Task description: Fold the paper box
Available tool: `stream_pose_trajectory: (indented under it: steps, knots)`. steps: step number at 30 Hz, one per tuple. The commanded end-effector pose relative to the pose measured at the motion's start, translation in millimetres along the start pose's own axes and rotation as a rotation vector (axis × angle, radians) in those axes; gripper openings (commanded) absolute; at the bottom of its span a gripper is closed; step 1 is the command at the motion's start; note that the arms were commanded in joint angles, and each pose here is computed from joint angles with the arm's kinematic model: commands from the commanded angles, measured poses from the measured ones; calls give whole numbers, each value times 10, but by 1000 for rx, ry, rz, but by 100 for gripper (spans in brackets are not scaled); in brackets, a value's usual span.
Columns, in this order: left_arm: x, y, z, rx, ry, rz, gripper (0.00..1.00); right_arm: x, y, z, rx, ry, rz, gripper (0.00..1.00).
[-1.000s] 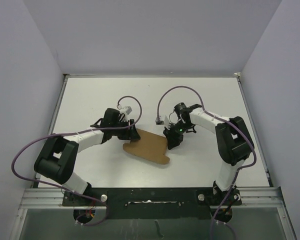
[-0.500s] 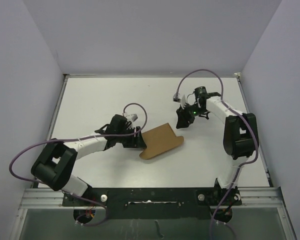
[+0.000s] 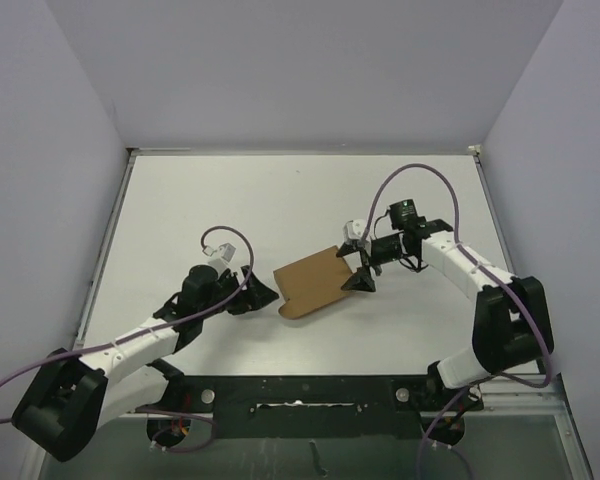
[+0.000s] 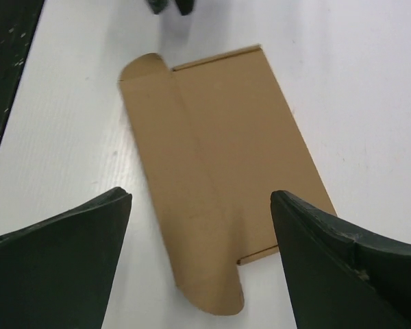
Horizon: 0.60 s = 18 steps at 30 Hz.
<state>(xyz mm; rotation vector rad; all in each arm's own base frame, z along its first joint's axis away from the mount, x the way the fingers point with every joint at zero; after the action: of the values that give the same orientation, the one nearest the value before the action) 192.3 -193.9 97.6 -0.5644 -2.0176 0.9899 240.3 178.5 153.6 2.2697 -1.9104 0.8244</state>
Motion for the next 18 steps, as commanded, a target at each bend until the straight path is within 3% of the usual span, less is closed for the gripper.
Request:
stream_pose_trajectory:
  steps: [1, 8, 13, 18]
  knots:
    - [-23, -291, -246, 62, -109, 141, 74, 16, -631, 166, -324, 7, 199, 84]
    - [-96, -270, -260, 103, -109, 147, 74, -9, -751, 719, -905, 133, 260, 83]
    - [-135, -254, -264, 111, -102, 141, 75, -13, -701, 919, -1064, 102, 227, 76]
    - [-175, -218, -253, 141, -84, 108, 75, -124, -651, 940, -1189, 10, 125, 61]
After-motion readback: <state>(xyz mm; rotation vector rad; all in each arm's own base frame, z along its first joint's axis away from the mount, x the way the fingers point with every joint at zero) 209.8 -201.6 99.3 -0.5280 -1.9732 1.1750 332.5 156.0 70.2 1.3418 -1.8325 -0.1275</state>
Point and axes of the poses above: each gripper's point midway between its finger pads, its own x axis back along the fingers, its own y axis along the line the jaws close on, z = x × y, the point moved 4 cm from there along x, back along the fingers, and after that the axes turned 11 degrees about x, right-handed, at the moved point
